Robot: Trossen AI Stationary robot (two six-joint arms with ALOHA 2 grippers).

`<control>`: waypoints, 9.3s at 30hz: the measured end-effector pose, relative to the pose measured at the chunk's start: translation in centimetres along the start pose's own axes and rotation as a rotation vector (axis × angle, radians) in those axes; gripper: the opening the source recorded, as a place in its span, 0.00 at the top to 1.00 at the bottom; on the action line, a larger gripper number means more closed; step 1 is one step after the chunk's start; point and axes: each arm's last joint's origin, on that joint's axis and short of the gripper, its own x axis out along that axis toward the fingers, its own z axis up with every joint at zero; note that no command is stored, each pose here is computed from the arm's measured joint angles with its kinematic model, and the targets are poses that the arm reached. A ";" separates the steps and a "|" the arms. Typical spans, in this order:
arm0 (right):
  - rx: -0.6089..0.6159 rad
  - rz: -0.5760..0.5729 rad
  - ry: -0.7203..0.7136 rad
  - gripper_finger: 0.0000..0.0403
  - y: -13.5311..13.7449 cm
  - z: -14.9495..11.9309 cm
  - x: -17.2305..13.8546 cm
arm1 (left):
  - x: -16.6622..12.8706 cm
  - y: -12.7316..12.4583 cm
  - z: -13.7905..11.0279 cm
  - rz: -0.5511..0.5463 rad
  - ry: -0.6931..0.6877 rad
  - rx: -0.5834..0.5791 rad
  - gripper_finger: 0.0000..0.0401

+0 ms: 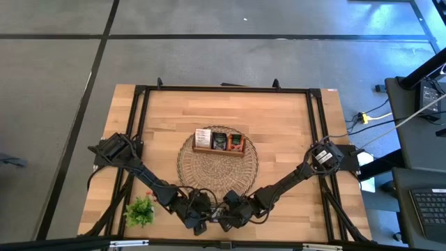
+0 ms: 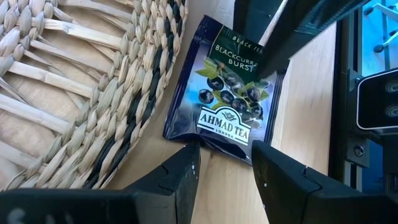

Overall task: Pick & Place Tea
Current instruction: Put the violet tea bag into the middle slot of the wooden organizer, then put the orange tea bag into the right slot of the wooden organizer

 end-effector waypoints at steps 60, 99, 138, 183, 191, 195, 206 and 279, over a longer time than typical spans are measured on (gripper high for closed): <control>-0.952 -0.333 0.277 0.99 -5.1 28.3 -12.4 | -8.1 2.8 1.3 0.305 0.284 0.151 0.64; -1.014 -0.182 0.183 0.71 -3.1 27.1 -15.0 | -8.6 2.6 0.5 0.360 0.235 0.174 0.64; -1.070 -0.129 -0.042 0.71 -5.4 25.9 -11.3 | -10.6 3.2 0.2 0.456 0.273 -0.002 0.64; -1.106 -0.191 -0.107 0.70 -2.0 14.0 -9.9 | -9.4 4.2 -2.5 0.580 0.651 -0.173 0.64; -1.134 -0.150 -0.094 0.71 -1.0 11.7 -9.9 | -8.4 4.4 -2.9 0.584 0.682 -0.130 0.64; -1.120 -0.141 -0.091 0.70 -0.8 11.1 -9.9 | -8.0 4.5 -2.5 0.558 0.678 -0.150 0.64; -1.143 -0.102 -0.070 0.70 0.1 8.6 -10.0 | -5.8 2.9 -0.7 0.321 0.471 -0.171 0.64; -0.409 0.256 -0.303 0.70 -1.0 4.1 -6.7 | -4.6 -0.8 -4.2 0.103 0.241 0.250 0.64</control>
